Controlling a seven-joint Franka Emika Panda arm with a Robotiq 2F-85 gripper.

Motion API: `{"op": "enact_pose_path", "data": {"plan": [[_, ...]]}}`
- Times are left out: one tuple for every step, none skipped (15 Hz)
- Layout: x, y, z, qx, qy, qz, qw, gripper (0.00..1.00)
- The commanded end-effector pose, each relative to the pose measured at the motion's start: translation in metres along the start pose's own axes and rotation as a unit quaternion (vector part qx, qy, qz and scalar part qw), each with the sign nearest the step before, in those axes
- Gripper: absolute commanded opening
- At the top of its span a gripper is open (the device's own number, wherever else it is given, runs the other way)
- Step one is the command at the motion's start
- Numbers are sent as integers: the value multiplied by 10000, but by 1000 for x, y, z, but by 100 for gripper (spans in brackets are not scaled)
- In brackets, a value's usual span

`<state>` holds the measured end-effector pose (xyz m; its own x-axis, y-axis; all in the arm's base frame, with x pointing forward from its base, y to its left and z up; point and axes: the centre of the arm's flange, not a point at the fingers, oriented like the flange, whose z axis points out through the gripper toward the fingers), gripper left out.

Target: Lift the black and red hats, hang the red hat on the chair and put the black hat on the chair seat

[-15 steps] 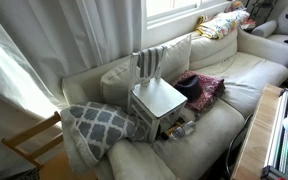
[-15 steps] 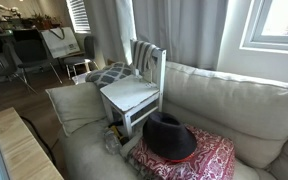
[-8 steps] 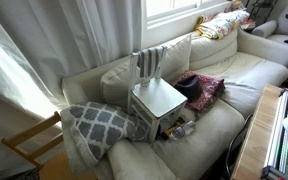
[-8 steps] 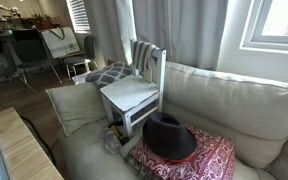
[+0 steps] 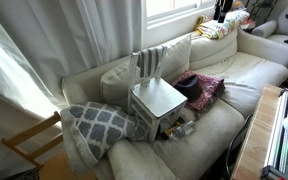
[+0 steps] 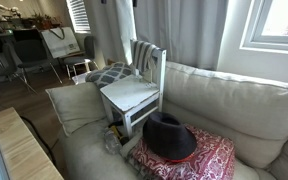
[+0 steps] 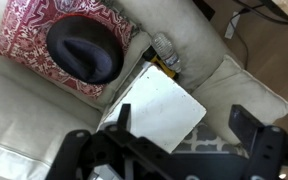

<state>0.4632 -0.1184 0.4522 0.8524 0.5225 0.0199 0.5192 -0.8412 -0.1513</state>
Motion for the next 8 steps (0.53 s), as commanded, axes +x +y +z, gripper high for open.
{"op": "enact_pose_path", "data": {"plan": [[13,20,66,539,-130,-797,9953,100],[15,23,80,837,-89,-853,9928,100],[10,7,52,494,-109,-607,9969,100],[11,10,67,660,-126,-698,9953,100],[12,13,77,753,-155,-739,9943,100],[12,15,82,798,-172,-762,9937,100],[13,16,82,808,-171,-768,9936,100],[13,16,81,803,-159,-771,9937,100]]}}
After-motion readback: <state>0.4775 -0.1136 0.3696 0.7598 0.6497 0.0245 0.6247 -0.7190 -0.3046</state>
